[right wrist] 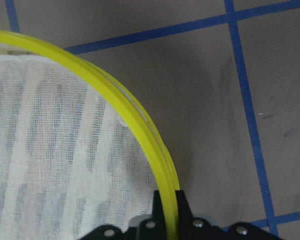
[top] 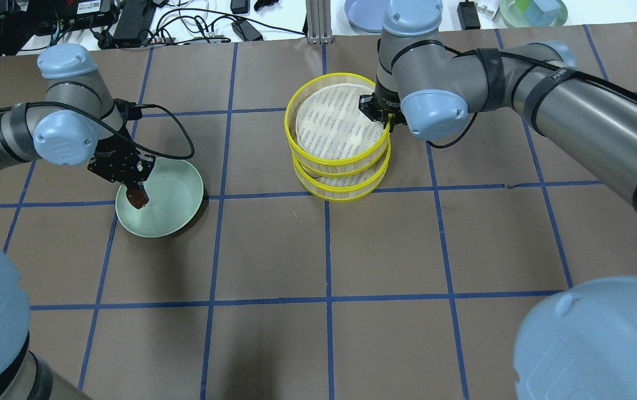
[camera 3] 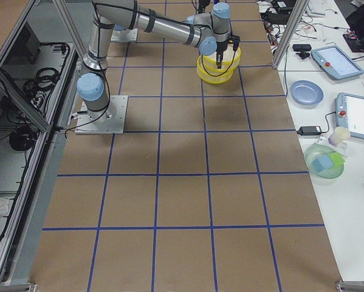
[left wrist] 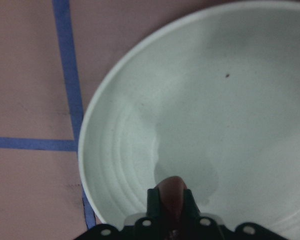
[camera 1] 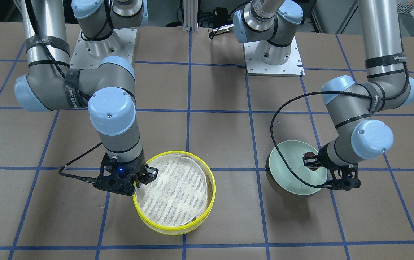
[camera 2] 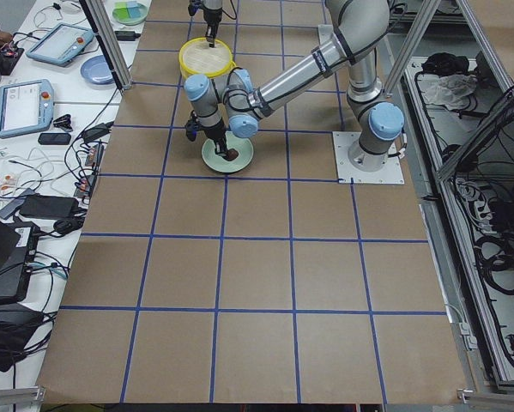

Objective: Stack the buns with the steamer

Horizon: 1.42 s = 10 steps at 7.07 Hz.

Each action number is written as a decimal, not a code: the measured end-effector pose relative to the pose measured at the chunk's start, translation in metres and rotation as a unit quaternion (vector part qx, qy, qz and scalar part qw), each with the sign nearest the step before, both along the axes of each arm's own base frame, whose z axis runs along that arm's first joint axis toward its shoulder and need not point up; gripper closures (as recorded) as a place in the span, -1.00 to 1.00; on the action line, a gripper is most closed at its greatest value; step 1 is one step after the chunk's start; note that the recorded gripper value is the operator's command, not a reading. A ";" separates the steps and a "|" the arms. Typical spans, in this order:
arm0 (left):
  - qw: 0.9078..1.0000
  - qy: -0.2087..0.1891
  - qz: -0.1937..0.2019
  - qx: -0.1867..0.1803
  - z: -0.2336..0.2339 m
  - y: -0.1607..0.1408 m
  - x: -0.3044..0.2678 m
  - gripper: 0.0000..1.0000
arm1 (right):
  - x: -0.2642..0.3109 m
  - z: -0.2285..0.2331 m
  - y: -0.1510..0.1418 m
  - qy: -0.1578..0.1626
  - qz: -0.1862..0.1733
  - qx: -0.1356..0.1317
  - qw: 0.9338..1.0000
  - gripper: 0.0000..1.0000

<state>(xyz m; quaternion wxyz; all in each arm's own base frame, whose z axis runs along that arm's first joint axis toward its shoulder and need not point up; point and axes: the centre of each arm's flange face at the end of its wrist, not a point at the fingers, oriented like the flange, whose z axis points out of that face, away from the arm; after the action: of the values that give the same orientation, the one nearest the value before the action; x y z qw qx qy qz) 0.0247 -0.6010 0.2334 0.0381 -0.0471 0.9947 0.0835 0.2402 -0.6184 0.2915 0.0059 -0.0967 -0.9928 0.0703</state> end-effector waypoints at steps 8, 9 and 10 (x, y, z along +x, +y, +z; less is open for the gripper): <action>0.977 0.105 0.142 -0.117 0.120 -0.011 -0.072 1.00 | -0.003 -0.015 0.012 0.005 0.001 0.022 1.000 0.36; 0.975 0.116 0.142 -0.128 0.135 -0.007 -0.078 1.00 | -0.003 -0.018 0.014 0.005 0.001 0.025 1.000 0.01; 0.973 0.122 0.144 -0.136 0.145 -0.003 -0.081 1.00 | -0.003 -0.019 0.014 0.004 0.001 0.026 1.000 -0.43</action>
<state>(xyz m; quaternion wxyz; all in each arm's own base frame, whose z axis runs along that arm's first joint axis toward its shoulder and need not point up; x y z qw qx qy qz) -0.0561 -0.6037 0.3788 -0.1023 -0.1836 0.9767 -0.0432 0.2368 -0.6041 0.2722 0.0128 -0.0952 -0.9943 0.0453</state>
